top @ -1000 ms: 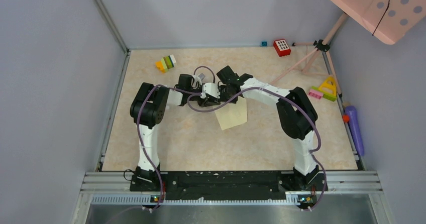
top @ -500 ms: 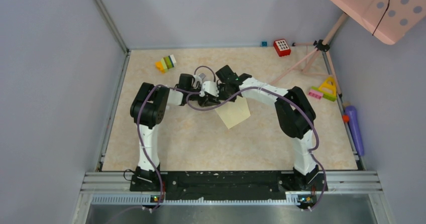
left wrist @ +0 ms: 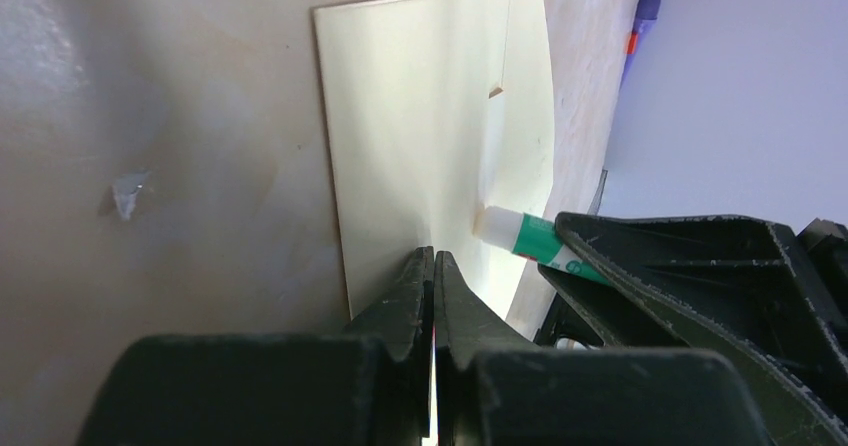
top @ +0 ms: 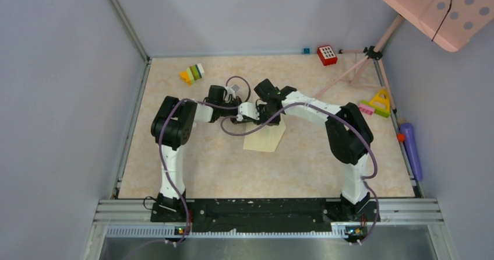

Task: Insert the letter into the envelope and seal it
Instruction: Paint the envelope at the center of the board.

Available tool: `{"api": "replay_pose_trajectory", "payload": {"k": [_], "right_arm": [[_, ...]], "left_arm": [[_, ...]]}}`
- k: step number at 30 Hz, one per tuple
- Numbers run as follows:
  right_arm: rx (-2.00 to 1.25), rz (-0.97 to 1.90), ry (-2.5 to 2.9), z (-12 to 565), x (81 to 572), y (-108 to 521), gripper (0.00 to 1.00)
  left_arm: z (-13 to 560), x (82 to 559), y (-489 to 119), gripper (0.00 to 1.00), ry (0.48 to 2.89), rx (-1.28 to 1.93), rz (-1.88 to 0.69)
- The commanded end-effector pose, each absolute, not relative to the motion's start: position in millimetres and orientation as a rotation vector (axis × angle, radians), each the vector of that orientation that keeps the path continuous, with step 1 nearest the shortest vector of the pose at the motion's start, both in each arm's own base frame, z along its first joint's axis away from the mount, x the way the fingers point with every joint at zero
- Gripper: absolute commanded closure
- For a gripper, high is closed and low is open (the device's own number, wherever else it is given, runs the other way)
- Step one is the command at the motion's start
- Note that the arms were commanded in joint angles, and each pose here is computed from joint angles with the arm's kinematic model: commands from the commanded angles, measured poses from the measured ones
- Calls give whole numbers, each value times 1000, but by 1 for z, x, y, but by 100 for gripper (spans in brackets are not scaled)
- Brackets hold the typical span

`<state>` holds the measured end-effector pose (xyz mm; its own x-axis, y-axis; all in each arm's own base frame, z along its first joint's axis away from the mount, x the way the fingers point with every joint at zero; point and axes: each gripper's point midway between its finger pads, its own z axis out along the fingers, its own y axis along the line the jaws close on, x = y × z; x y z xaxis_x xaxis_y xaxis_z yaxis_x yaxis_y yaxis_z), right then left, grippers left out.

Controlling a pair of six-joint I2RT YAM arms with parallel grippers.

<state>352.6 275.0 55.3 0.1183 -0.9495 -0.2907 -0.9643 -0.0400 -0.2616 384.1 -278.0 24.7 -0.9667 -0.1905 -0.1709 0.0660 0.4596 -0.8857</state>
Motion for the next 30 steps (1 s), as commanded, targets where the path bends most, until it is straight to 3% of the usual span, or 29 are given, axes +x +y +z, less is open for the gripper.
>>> {"api": "replay_pose_trajectory", "payload": {"k": [1, 13, 22, 30], "right_arm": [[-2049, 151, 1851, 68, 329, 270, 100], [-1912, 205, 1765, 105, 342, 299, 100], [-1933, 54, 1788, 74, 360, 300, 100], [-2063, 157, 1760, 65, 333, 306, 100]], "left_arm": [[-10, 382, -263, 100, 2560, -182, -1292], [-10, 380, -267, 100, 2564, -164, -1286], [-10, 377, -269, 100, 2569, -156, -1289], [-10, 378, -269, 100, 2569, -158, -1285]]}}
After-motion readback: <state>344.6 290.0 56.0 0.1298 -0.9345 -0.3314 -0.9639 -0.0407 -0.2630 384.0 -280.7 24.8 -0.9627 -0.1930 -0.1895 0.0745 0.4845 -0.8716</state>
